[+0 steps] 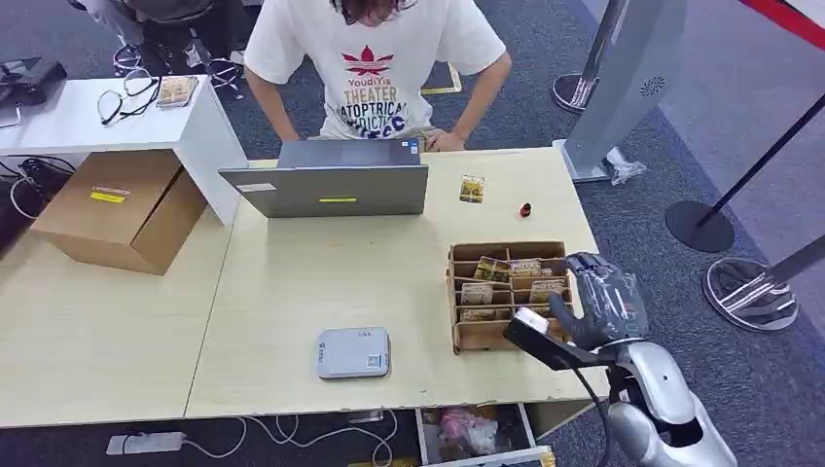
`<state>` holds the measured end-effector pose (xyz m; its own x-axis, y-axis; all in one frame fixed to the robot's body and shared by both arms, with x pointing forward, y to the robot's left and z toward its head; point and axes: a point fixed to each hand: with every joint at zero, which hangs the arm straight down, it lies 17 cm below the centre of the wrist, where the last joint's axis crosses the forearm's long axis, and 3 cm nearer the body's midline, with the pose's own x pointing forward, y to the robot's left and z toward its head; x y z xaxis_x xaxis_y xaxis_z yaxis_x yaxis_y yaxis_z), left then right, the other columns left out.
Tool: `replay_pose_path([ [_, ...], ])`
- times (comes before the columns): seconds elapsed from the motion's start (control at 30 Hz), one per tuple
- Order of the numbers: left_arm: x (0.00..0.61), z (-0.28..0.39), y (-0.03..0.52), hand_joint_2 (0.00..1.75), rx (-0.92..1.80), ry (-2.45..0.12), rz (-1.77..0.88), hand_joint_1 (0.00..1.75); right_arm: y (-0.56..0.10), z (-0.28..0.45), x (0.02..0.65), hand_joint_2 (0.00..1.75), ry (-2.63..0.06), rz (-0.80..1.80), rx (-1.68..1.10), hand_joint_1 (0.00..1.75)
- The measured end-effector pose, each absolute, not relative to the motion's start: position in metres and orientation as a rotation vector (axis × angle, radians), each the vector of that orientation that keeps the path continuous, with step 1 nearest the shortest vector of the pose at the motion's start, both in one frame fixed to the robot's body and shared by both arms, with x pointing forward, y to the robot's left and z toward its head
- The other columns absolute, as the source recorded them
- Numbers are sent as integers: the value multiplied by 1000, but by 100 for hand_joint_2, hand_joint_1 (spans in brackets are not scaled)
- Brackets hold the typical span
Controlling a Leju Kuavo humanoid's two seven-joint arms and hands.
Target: Pass the card to the sensor for recognition and then transmit it.
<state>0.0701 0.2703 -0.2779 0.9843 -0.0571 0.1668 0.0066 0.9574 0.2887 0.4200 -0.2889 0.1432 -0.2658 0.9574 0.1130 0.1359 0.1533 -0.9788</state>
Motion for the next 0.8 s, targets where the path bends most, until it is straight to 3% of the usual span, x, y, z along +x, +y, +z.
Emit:
replay_pose_path([
  [0.37, 71, -278, 268, 0, 287, -176, -36, 0, -281, 135, 430, 175, -1577, 1225, -1031, 73],
  [0.6, 71, -278, 268, 0, 286, -176, -32, 0, -278, 127, 437, 175, -1563, 1227, -1001, 89],
  [0.8, 70, -278, 268, 0, 285, -173, -20, 0, -278, 117, 442, 175, -1538, 1239, -978, 91],
])
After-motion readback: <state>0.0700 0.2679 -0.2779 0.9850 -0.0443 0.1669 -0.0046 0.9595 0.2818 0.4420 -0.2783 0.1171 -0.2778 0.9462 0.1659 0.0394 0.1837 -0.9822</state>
